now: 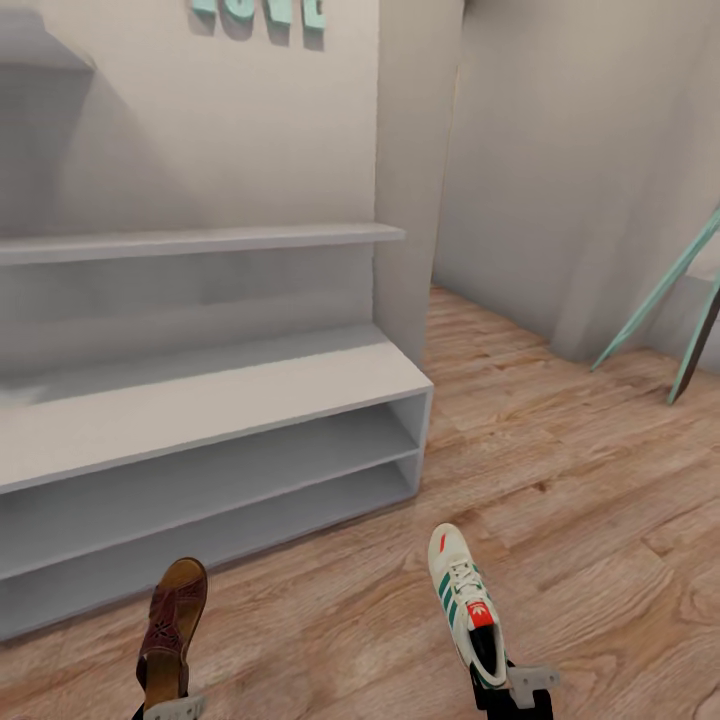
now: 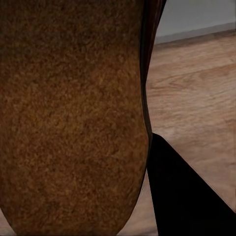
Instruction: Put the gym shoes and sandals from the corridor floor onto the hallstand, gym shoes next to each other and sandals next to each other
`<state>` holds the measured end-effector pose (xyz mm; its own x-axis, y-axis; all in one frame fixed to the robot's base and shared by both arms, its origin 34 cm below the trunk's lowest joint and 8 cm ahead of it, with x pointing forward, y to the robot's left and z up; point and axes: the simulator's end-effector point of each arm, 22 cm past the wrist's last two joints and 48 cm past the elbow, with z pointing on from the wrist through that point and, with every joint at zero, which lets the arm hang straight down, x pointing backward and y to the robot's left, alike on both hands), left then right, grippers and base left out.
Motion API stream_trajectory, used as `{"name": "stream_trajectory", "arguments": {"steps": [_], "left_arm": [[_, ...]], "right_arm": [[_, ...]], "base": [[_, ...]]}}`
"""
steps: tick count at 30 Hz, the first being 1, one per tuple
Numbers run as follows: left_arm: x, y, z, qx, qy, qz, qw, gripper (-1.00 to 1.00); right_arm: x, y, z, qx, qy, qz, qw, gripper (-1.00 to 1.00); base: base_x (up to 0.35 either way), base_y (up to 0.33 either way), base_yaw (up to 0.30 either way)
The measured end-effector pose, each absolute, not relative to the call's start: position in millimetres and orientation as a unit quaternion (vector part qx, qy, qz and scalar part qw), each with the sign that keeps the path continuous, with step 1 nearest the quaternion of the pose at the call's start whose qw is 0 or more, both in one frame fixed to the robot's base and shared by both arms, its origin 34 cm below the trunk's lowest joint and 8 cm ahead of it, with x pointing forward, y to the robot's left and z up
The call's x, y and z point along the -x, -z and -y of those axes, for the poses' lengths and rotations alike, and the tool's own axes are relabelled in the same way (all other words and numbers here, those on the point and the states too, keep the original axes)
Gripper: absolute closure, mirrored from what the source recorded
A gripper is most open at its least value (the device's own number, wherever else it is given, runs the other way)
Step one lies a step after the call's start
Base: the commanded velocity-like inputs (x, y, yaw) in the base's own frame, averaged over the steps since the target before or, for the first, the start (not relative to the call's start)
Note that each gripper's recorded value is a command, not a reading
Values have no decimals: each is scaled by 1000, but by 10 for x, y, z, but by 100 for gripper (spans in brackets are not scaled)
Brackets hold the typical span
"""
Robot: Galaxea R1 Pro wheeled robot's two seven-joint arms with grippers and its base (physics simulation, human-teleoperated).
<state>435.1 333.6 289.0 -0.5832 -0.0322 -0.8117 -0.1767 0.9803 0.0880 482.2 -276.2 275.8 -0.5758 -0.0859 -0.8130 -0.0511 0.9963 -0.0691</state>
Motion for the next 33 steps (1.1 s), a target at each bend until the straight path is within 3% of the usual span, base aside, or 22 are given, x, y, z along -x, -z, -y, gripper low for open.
{"name": "stream_trajectory", "arguments": {"steps": [14,33], "left_arm": [[-4358,-2897,-3338,59,-80,-886,454,100],[-4367,-2907,-3351,61,-81,-885,455,100]], "right_arm": [[-4837,-2770,2765,38,19,-886,461,100],[-4836,-2770,2764,38,19,-886,461,100]], "base": [[0,0,49],[0,0,269]]}}
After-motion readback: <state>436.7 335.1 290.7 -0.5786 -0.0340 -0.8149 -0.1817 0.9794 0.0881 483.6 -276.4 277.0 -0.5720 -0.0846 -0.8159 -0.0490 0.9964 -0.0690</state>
